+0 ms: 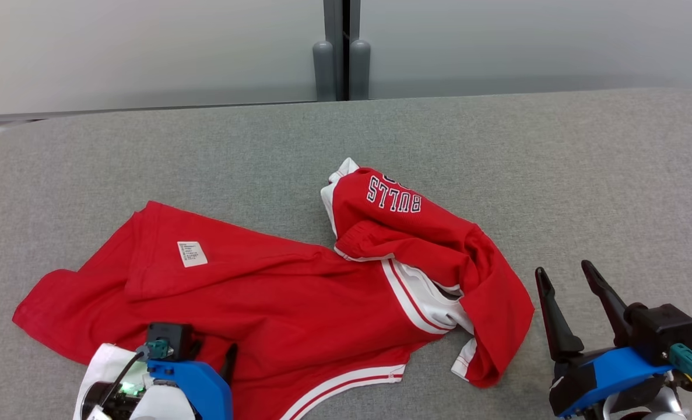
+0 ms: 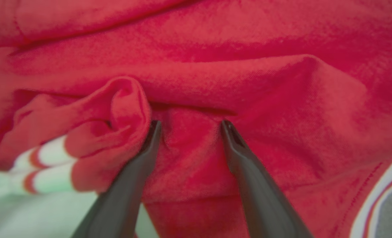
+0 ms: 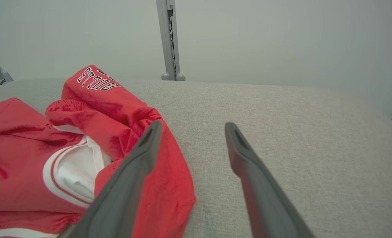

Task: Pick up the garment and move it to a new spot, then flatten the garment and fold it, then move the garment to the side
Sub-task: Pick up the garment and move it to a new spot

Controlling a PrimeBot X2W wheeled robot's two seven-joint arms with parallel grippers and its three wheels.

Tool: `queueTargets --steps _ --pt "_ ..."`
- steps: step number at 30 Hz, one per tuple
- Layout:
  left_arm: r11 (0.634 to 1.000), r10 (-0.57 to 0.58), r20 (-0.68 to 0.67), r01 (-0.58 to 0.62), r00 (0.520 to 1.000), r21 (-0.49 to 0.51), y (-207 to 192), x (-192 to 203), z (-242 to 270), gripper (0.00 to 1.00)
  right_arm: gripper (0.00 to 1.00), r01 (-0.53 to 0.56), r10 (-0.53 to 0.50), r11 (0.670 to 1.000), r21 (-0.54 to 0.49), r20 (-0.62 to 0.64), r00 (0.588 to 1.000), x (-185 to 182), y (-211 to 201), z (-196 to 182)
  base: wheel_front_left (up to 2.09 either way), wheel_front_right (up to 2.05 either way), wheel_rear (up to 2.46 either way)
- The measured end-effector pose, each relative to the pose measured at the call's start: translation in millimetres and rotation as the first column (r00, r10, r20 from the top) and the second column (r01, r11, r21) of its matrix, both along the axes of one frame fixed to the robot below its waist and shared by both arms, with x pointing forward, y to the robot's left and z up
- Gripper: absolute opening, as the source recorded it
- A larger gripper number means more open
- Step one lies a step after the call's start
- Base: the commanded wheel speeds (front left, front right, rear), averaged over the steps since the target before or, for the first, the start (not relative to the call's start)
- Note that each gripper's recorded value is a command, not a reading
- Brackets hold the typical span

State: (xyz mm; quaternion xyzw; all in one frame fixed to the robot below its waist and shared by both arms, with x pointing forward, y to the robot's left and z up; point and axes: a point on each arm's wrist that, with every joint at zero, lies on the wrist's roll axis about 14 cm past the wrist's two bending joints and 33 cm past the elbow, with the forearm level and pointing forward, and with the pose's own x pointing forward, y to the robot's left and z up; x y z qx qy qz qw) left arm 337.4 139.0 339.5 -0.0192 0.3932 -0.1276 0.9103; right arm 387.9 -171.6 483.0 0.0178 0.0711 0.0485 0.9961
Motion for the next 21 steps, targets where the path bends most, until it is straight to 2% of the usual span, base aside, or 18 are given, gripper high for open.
queueTargets --steps 1,5,7,11,15,21 --pt "1.0 -0.012 0.005 0.012 1.0 0.004 -1 1 1 0.0 1.0 -0.001 0.001 1.0 0.002 -0.001 1.0 1 1 -1 0.0 0.0 0.0" --pt "1.0 -0.023 0.09 0.022 0.996 0.013 -2 11 15 0.0 1.0 -0.002 0.002 1.0 0.003 0.005 1.0 2 1 0 0.0 0.0 0.0" --pt "1.0 -0.017 0.174 0.016 0.985 0.011 -1 20 33 0.0 1.0 -0.005 0.005 1.0 0.003 0.018 1.0 2 2 4 0.0 0.0 0.0" --pt "1.0 0.014 0.382 -0.011 0.924 -0.009 1 40 90 0.0 1.0 -0.014 0.014 1.0 0.005 0.05 0.999 0 5 15 0.0 0.0 0.0" --pt "0.998 0.06 0.574 -0.048 0.816 -0.036 11 51 158 0.0 1.0 -0.03 0.03 1.0 0.008 0.078 0.997 -2 10 24 0.0 0.0 0.0" --pt "0.987 0.137 0.789 -0.15 0.599 -0.057 49 52 258 0.0 1.0 -0.068 0.066 0.998 0.018 0.104 0.992 -1 24 32 0.0 0.0 0.0"
